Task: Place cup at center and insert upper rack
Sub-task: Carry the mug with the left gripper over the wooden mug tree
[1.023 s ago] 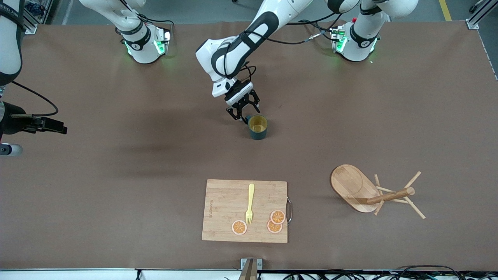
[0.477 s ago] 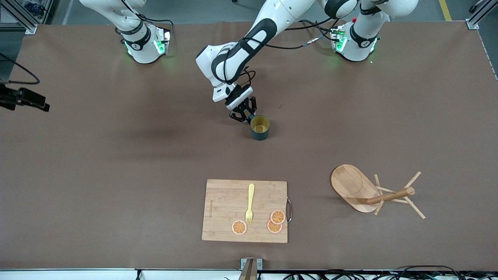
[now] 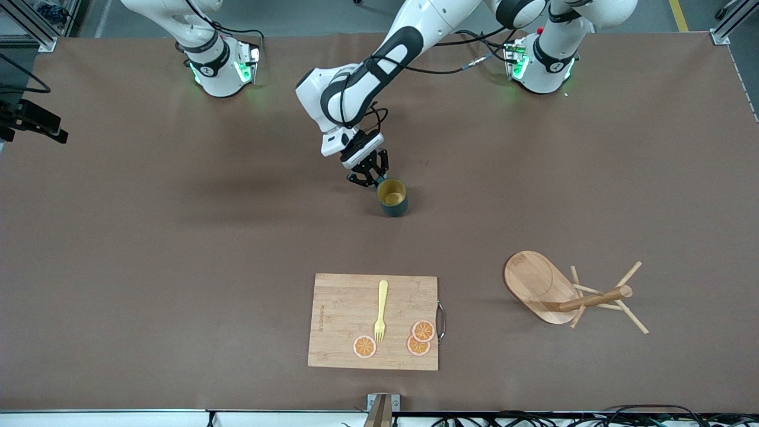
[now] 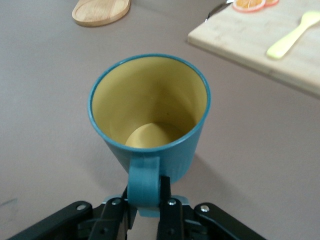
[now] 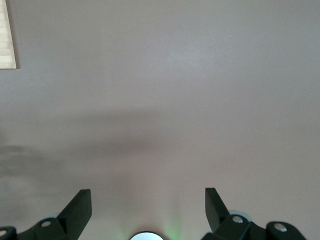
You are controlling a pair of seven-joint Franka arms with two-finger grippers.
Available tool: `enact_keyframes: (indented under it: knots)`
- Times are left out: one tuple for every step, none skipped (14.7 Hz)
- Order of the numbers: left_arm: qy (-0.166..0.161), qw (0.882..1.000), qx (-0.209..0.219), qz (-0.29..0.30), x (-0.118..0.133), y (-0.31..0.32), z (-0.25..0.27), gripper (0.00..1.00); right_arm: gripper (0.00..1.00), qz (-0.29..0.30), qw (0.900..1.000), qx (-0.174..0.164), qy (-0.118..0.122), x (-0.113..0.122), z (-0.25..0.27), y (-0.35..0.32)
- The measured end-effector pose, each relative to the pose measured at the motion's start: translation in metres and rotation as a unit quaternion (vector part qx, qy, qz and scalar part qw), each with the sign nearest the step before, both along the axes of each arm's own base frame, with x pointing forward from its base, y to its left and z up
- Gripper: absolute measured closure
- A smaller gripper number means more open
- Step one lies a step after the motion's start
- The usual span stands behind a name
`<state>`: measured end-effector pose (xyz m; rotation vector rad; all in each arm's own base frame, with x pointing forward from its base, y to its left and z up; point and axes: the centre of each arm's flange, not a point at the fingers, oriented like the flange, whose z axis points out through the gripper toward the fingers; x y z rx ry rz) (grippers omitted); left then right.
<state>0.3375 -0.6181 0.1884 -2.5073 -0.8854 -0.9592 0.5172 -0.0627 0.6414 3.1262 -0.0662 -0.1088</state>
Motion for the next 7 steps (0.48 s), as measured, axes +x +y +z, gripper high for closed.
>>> enact_keyframes:
  knots:
    - [-0.006, 1.0, -0.011, 0.009, 0.015, 0.003, 0.02, 0.79, 0.0, 0.0, 1.0, 0.0, -0.001, -0.001, 0.001, 0.001]
    - [-0.008, 0.999, -0.025, 0.02, 0.032, 0.008, 0.045, 0.79, 0.0, 0.001, 1.0, 0.0, -0.003, -0.002, 0.003, 0.001]
    - [-0.002, 0.999, -0.042, 0.034, 0.052, 0.016, 0.074, 0.79, 0.0, 0.001, 1.0, 0.0, -0.006, -0.003, 0.006, 0.002]
    - [0.01, 0.997, -0.061, 0.047, 0.073, 0.028, 0.109, 0.79, 0.0, 0.002, 1.0, 0.001, -0.009, -0.005, 0.009, 0.002]
    - [0.028, 0.994, -0.083, 0.061, 0.096, 0.045, 0.146, 0.79, 0.0, 0.002, 1.0, 0.002, -0.011, -0.007, 0.011, 0.003]
    - [0.046, 0.991, -0.106, 0.072, 0.117, 0.065, 0.182, 0.79, 0.0, 0.003, 1.0, 0.004, -0.013, -0.008, 0.013, 0.004]
    - [0.064, 0.986, -0.13, 0.081, 0.139, 0.089, 0.216, 0.79, 0.0, 0.003, 1.0, 0.006, -0.015, -0.008, 0.014, 0.004]
